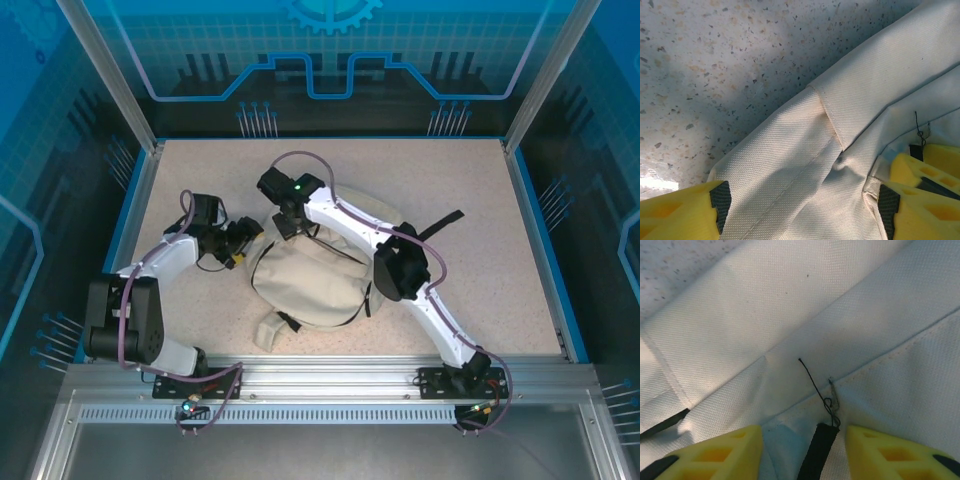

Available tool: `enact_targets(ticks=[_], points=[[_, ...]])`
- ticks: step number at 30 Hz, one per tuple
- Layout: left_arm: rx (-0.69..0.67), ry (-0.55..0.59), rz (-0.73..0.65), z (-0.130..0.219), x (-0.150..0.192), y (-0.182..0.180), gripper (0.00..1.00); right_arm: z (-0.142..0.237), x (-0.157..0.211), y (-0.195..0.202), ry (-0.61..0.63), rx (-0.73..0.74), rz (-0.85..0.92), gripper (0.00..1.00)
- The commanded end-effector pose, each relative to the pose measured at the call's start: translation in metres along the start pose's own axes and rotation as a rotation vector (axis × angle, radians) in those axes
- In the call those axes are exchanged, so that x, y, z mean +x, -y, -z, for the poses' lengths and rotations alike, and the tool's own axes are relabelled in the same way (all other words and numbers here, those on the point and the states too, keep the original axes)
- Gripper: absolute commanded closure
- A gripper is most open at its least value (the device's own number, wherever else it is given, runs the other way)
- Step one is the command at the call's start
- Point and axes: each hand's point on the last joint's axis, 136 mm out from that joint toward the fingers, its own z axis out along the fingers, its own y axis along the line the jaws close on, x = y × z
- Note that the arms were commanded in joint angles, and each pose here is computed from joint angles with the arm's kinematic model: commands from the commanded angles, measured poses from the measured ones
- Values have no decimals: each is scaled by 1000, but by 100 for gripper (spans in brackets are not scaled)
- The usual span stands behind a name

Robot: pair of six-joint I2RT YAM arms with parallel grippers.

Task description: Pack the student bag

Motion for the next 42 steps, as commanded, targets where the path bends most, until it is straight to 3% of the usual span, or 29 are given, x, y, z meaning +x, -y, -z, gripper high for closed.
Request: enact_targets(ticks=[1, 10, 16, 25, 36, 42], points=[[-26, 6, 6, 5, 2, -10, 20, -6, 9, 12, -35, 100, -4, 57], [-18, 10, 6, 7, 2, -9, 19, -18, 17, 29, -58, 208, -55, 83], [6, 3, 3, 9, 4, -4, 19, 22, -5, 32, 32, 162, -100, 100], [148, -48, -46, 15, 10, 26, 19, 87, -20, 18, 140, -32, -147, 100], [324, -143, -172, 15, 28, 82, 22, 103, -8, 12, 135, -128, -176, 100], [288, -190, -110, -4, 29, 89, 36, 98, 1, 15, 108, -160, -223, 100]])
